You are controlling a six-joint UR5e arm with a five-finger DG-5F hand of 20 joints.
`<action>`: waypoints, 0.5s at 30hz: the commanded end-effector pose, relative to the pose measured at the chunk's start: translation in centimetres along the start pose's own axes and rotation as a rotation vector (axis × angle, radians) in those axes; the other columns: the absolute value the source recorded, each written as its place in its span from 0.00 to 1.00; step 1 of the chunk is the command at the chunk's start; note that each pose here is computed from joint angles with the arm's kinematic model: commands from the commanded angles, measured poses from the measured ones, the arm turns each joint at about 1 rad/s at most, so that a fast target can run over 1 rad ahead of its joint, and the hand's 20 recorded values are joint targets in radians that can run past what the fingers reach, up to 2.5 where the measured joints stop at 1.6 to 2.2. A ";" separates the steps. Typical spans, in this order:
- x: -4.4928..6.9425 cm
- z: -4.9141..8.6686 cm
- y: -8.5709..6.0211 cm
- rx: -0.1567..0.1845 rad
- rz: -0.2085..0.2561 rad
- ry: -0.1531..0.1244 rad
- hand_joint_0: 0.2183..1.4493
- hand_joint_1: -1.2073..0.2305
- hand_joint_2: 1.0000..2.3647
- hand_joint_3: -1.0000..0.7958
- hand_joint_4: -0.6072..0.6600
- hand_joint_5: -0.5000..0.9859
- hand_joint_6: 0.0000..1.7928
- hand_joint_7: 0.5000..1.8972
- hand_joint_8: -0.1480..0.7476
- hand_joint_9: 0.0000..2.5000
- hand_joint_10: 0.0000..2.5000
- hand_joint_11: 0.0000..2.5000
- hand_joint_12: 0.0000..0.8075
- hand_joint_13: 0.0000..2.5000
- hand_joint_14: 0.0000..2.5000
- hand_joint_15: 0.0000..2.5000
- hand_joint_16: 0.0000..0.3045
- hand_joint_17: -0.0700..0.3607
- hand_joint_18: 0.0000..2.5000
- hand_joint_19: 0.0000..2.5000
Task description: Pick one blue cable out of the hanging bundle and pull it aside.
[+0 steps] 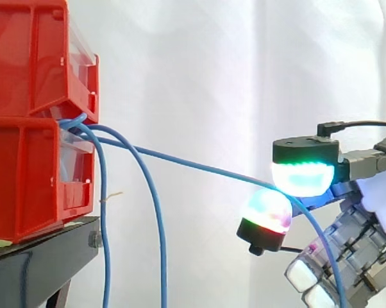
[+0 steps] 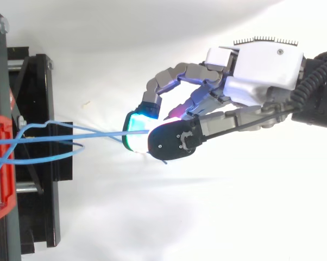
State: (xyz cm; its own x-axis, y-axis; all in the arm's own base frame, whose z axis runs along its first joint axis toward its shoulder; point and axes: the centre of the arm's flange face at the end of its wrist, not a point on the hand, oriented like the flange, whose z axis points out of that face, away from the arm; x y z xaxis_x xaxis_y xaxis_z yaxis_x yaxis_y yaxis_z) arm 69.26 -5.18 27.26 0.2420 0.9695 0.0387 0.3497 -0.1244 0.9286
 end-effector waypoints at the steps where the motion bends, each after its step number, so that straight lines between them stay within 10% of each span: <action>1: 0.0 0.1 0.1 -0.008 0.002 0.002 0.29 0.42 0.01 0.37 0.46 0.29 0.49 0.37 0.44 0.33 0.01 0.15 0.41 0.29 0.01 0.19 0.16 0.42 0.17 0.15; 15: 0.1 0.1 0.1 -0.009 0.003 0.003 0.29 0.49 0.00 0.32 0.47 0.30 0.50 0.40 0.43 0.34 0.01 0.18 0.41 0.29 0.01 0.21 0.16 0.41 0.18 0.16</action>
State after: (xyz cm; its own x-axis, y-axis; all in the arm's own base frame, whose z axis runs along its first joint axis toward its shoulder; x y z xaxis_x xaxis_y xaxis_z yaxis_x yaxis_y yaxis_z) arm 69.39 -5.14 27.31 0.2401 0.9698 0.0427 0.3410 -0.1255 0.9316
